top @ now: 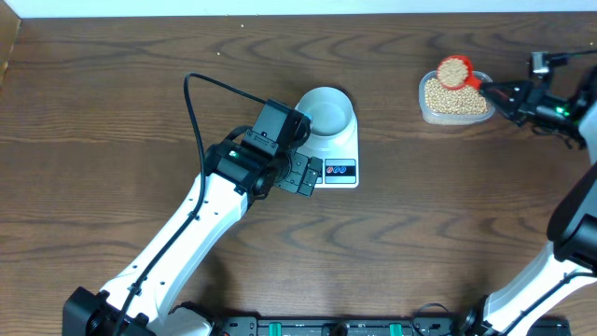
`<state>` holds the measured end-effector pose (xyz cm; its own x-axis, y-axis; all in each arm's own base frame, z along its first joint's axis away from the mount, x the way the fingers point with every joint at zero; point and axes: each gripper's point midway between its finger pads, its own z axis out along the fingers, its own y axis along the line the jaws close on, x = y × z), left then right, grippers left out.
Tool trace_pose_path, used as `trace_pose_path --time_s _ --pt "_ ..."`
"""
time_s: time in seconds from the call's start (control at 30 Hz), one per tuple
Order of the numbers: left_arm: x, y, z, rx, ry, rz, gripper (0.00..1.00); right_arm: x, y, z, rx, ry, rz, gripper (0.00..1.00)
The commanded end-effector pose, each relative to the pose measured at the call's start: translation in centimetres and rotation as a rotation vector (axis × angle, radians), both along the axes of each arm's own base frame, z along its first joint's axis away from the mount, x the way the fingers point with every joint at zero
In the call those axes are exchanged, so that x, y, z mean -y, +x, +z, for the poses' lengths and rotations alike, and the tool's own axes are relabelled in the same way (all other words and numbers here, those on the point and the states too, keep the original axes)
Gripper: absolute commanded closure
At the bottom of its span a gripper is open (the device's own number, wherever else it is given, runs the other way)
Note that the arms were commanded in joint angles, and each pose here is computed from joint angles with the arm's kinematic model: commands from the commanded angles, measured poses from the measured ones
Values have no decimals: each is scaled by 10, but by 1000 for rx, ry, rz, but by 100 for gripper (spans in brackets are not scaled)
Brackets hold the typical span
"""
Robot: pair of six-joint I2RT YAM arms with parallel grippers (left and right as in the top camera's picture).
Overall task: Scoop item into bowl and weigh 50g on scale
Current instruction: 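Carry the filled scoop over the grey bowl and pour soybeans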
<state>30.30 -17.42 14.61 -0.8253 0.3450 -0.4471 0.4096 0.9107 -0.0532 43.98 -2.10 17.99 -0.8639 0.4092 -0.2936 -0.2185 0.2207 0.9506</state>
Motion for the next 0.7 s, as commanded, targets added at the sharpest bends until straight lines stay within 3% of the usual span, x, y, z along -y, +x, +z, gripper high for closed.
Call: trace_pose_path --time_s 0.0,0.43,0.67 --pt "1 0 4 8 -4 -17 1 -42 -2 11 29 62 110 99" --pt "1 0 4 8 -4 -17 1 -149 12 -6 -61 -64 268 99" --pt "1 0 4 8 -4 -17 1 -201 4 -23 -69 -186 321 98"
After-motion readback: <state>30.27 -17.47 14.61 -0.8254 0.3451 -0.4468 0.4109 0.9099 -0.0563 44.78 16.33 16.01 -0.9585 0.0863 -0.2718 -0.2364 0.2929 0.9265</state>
